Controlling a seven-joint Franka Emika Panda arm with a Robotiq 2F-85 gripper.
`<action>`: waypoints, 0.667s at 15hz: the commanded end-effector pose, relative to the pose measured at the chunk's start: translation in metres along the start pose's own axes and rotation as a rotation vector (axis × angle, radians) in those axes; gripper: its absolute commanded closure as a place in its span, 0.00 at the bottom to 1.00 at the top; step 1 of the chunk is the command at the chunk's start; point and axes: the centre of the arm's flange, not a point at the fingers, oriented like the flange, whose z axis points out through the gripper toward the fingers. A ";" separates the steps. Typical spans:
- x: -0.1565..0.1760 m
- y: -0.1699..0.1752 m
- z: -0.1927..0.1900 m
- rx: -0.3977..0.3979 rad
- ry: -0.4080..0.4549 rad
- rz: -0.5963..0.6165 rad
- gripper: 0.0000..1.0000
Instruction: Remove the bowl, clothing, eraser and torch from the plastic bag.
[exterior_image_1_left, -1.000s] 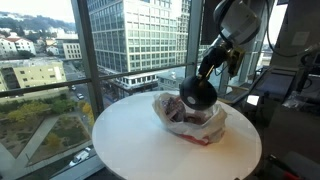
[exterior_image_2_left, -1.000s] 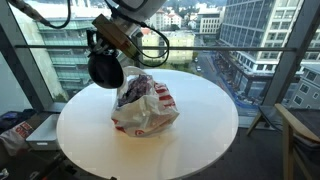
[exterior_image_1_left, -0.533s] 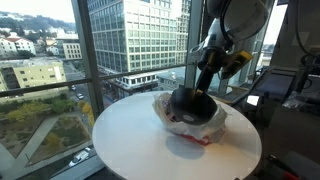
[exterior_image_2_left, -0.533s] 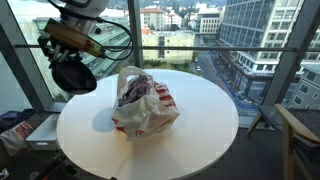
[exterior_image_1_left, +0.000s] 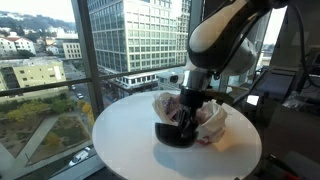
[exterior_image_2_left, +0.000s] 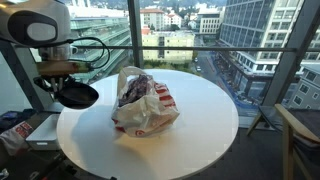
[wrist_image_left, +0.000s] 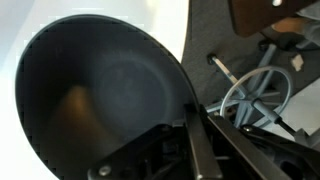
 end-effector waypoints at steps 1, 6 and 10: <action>0.014 0.025 0.049 -0.179 -0.051 -0.096 0.95; -0.007 0.060 0.082 -0.393 -0.077 -0.173 0.95; -0.032 0.071 0.085 -0.394 -0.110 -0.106 0.92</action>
